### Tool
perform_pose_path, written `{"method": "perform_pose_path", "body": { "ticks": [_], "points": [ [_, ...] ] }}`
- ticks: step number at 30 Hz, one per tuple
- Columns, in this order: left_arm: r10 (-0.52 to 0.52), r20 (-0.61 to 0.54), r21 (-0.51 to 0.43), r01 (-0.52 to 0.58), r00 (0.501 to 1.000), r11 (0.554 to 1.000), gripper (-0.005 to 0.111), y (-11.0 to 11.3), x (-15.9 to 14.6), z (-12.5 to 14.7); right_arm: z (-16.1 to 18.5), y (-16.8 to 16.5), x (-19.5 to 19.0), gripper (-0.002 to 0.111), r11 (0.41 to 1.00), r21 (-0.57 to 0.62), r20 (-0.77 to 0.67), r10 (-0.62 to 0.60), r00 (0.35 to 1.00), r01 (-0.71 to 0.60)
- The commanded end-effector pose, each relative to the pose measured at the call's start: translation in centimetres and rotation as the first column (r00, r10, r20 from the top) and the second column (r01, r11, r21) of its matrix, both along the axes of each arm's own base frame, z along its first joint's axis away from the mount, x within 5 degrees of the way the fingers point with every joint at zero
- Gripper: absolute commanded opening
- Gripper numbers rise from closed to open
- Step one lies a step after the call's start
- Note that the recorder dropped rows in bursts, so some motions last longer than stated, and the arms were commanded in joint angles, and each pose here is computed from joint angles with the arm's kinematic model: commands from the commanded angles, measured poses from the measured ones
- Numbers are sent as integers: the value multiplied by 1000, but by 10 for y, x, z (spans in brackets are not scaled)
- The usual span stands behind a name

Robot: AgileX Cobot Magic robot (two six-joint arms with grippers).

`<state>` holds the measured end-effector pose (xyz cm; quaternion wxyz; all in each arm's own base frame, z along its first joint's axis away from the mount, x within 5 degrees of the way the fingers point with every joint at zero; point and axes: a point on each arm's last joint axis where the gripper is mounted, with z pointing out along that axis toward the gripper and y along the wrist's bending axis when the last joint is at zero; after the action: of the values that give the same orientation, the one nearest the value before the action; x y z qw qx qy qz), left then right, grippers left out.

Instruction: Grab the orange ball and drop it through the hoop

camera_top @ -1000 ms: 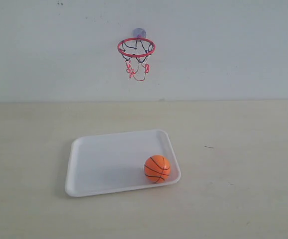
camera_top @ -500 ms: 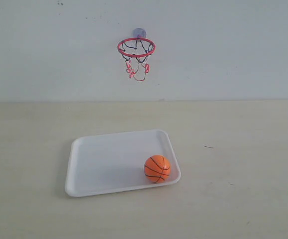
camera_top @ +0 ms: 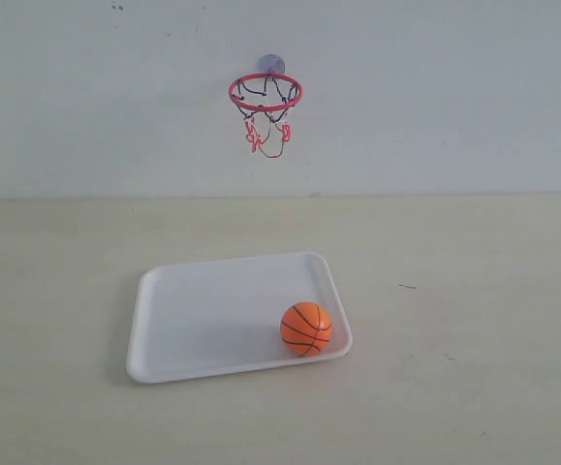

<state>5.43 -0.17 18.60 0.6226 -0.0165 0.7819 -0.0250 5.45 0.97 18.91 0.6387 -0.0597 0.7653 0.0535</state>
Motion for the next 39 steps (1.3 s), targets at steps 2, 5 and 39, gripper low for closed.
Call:
{"method": "perform_pose_path", "body": {
  "ticks": [2,5,39],
  "points": [
    [0,-2,-13,0,1000,1000,4,0,0,-1,23,-2,1,0,1000,21,252,-23,967,19],
    [0,-2,-13,0,1000,1000,4,0,0,-1,34,-3,0,0,999,41,364,-38,931,25],
    [0,-2,-13,0,1000,1000,4,0,0,-1,133,16,98,0,996,-75,-273,24,962,-46]
  ]
}}
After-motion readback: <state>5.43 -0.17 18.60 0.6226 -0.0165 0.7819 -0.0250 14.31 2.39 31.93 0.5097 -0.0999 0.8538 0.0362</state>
